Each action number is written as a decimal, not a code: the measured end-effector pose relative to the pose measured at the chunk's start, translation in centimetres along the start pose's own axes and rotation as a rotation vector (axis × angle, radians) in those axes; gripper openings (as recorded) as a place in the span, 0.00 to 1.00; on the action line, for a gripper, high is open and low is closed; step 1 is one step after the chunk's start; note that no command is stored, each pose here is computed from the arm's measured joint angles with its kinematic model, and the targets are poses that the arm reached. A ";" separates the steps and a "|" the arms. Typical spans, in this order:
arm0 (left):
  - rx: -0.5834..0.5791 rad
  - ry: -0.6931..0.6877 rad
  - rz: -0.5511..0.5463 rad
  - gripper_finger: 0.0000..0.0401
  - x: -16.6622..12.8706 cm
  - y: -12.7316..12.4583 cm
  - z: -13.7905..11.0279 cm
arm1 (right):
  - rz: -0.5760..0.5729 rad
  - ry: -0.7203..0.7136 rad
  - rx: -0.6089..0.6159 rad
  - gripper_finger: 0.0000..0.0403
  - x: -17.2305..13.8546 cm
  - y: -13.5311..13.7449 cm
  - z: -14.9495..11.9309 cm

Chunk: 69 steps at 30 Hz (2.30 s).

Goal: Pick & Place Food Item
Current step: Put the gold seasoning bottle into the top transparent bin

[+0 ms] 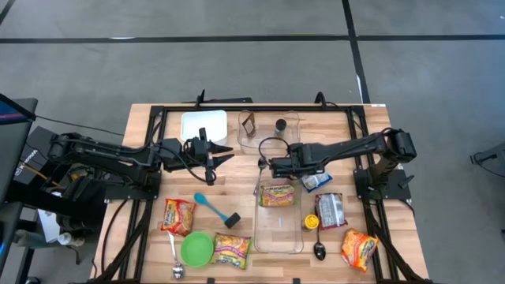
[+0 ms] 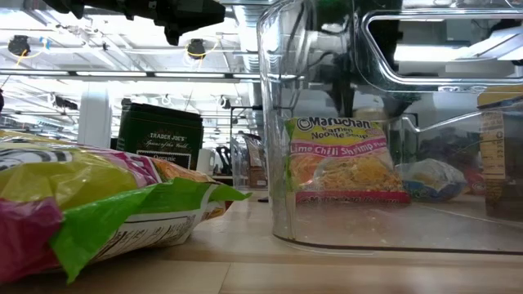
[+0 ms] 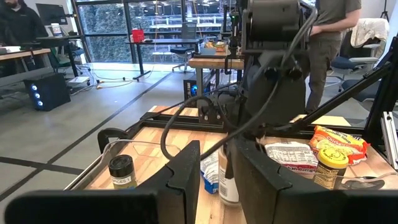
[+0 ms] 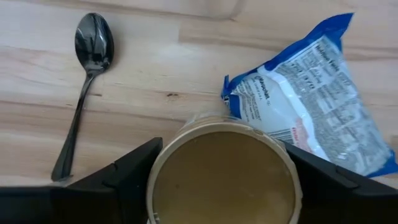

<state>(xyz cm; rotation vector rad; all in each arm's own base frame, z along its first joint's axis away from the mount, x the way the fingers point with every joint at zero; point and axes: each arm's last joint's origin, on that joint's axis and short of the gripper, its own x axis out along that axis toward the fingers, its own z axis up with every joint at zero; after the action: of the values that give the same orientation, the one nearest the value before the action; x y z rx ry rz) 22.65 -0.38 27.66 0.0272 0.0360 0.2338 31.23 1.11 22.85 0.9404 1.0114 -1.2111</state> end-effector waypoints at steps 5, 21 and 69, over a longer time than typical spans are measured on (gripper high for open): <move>0.000 0.000 0.000 0.22 0.0 0.0 0.0 | -0.026 -0.011 -0.003 0.70 -1.1 0.0 0.6; 0.000 0.000 0.000 0.22 0.0 0.0 0.0 | -0.028 -0.105 -0.059 0.70 -4.7 0.3 3.3; 0.000 0.000 0.000 0.22 0.0 0.0 0.0 | 0.073 -0.123 -0.172 0.70 -0.8 2.0 15.2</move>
<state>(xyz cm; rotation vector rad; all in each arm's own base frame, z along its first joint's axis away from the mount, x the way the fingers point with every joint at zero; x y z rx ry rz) 22.64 -0.38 27.66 0.0272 0.0357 0.2338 34.78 -12.87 28.05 0.7529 0.9581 -1.0891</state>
